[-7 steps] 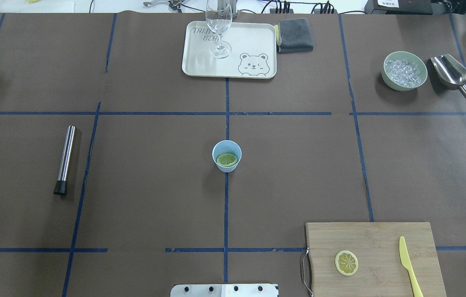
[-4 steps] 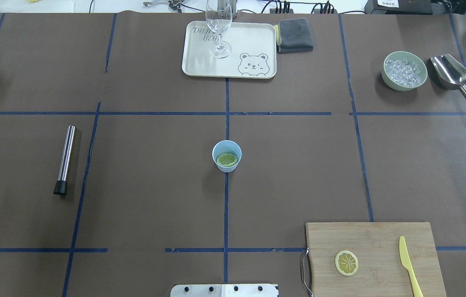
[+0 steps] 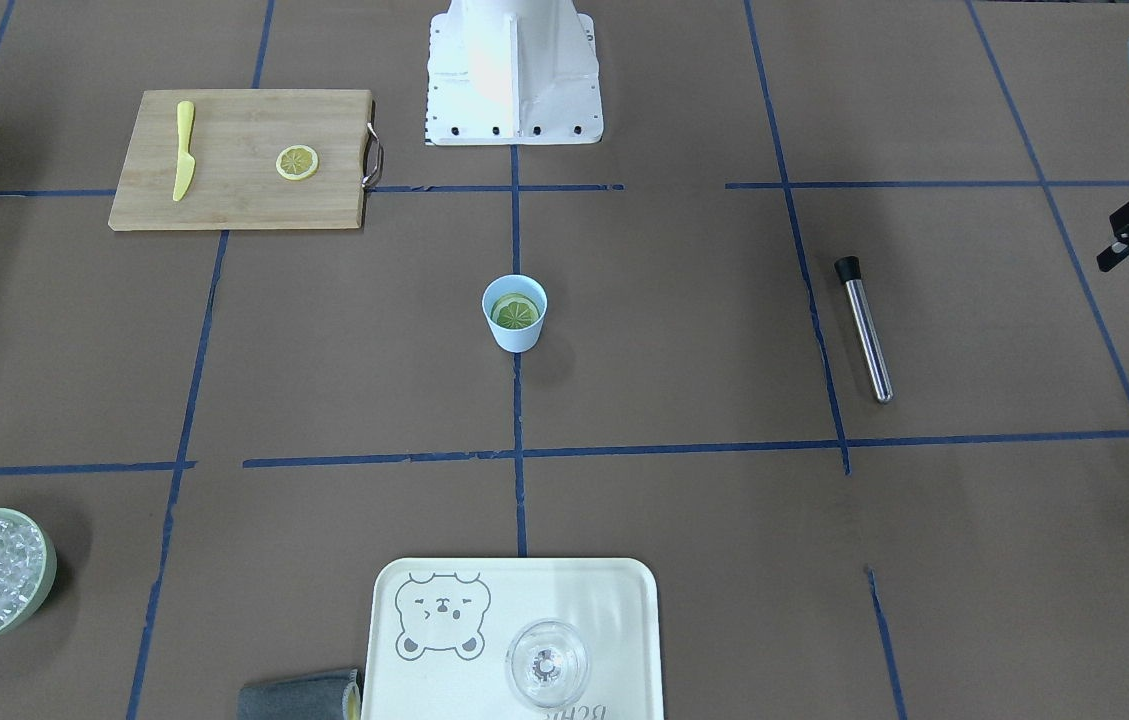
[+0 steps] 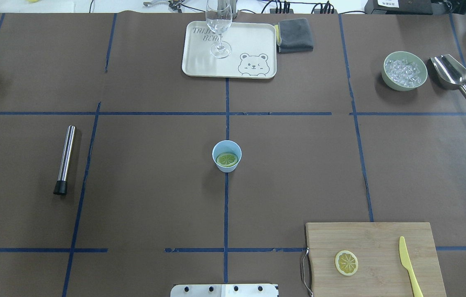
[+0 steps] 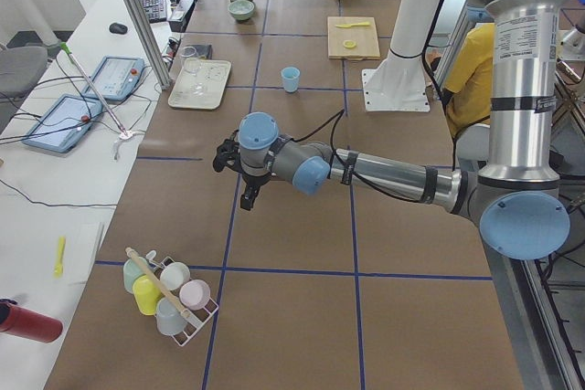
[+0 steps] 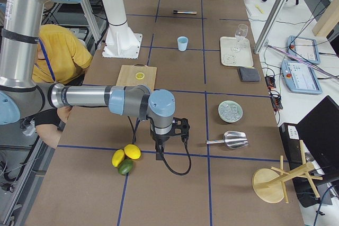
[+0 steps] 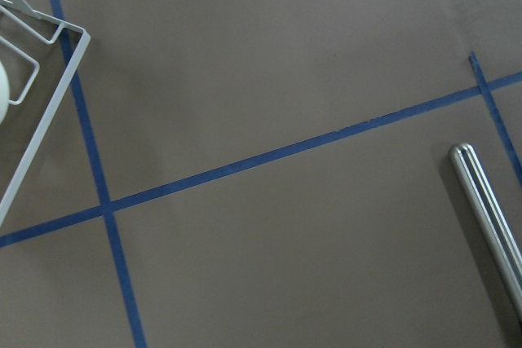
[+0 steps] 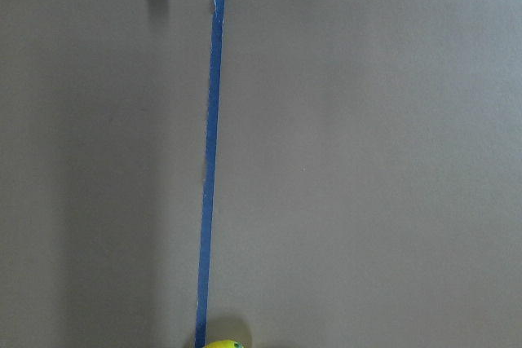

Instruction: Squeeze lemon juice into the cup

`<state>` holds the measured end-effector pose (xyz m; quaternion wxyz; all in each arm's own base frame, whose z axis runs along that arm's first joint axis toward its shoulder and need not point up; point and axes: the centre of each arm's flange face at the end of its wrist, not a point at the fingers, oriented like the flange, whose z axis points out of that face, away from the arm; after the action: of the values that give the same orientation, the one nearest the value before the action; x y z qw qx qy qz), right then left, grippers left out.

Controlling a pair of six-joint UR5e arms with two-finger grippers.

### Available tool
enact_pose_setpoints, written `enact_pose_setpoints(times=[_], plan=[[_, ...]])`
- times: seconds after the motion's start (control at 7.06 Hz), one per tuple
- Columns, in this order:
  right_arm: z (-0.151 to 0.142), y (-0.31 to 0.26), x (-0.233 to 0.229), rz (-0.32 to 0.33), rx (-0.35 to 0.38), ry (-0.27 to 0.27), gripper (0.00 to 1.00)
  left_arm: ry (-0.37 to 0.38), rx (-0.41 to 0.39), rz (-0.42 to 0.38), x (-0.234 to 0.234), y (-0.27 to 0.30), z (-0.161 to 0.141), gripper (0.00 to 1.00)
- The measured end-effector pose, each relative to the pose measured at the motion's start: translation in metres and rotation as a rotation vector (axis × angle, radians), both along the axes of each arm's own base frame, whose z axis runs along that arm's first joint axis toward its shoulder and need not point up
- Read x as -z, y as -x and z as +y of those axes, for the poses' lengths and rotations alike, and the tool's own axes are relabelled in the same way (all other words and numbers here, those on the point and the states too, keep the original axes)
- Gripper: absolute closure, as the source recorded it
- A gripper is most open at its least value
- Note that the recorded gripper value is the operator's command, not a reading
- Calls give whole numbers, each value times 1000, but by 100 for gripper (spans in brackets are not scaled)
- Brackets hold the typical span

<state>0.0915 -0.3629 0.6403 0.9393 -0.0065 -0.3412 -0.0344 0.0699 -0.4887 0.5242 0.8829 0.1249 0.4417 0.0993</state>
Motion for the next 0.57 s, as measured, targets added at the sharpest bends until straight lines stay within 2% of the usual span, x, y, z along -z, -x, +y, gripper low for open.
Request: enact_pose_setpoints(times=[0.42, 0.57], plan=[[5, -1, -3, -13, -4, -19, 0, 149, -1, 47, 58, -113, -9, 0], [6, -3, -3, -14, -9, -19, 0, 150, -13, 58, 77, -138, -8, 0]])
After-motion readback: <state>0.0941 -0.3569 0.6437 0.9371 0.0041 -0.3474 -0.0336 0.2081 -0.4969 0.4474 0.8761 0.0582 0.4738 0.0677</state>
